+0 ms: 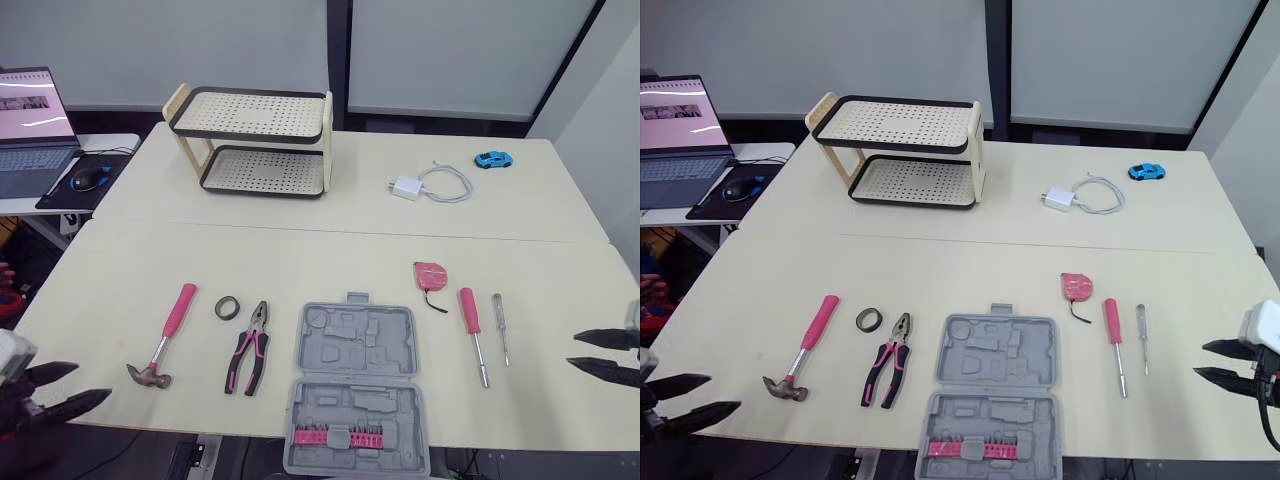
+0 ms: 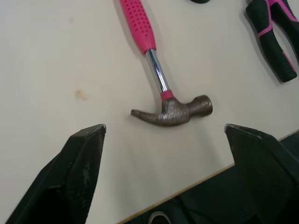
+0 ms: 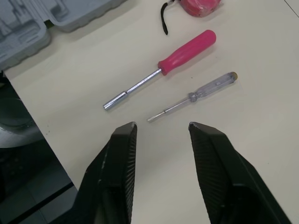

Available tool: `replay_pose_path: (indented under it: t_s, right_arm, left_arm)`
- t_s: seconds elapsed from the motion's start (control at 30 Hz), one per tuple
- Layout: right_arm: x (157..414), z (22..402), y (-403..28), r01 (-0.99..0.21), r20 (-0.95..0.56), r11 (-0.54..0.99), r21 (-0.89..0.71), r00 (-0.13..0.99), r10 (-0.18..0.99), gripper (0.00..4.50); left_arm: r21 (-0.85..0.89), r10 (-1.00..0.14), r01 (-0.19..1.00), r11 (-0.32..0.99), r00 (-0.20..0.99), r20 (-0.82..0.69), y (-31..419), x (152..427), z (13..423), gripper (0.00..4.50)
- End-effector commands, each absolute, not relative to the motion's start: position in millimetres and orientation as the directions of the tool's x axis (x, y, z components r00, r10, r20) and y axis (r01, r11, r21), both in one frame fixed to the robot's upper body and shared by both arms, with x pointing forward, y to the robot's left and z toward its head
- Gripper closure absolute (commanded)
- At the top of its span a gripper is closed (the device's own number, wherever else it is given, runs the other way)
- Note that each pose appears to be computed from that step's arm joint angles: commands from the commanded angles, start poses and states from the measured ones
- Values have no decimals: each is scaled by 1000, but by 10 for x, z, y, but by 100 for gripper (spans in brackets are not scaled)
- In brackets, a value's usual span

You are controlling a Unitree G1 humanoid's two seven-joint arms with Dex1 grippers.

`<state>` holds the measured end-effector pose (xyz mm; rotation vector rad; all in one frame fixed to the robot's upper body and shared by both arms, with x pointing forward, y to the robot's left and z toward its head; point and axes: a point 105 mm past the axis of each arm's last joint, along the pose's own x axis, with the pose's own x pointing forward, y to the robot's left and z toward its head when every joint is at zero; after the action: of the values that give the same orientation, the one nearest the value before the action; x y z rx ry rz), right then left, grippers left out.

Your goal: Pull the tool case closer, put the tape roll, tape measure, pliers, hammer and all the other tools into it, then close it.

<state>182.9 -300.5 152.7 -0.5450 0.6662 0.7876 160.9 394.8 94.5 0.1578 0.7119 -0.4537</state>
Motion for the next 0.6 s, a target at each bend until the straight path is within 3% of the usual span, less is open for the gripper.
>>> replay_pose_path:
  t_s: [0.03,0.13,0.23,0.37,0.6]
  right_arm:
    - [1855,1655,-2980,-793,-705,569,-219,531,470,170]
    - [1880,1659,-2953,-802,-703,557,-218,524,480,101]
    - [1909,1653,-2923,-807,-701,548,-218,520,488,2]
    - [1973,1666,-2814,-825,-678,508,-248,522,518,2]
    - [2075,1752,-2217,-897,-587,355,-264,442,679,2]
  left_arm:
    - [5,-342,443,897,699,-629,3976,1596,1043,0]
    - [10,-328,429,903,705,-629,4005,1550,1025,0]
    - [25,-317,428,903,705,-634,4023,1534,1012,0]
    - [65,-344,489,870,697,-629,3941,1619,1038,0]
    - [137,-452,643,753,658,-602,3598,1939,1129,0]
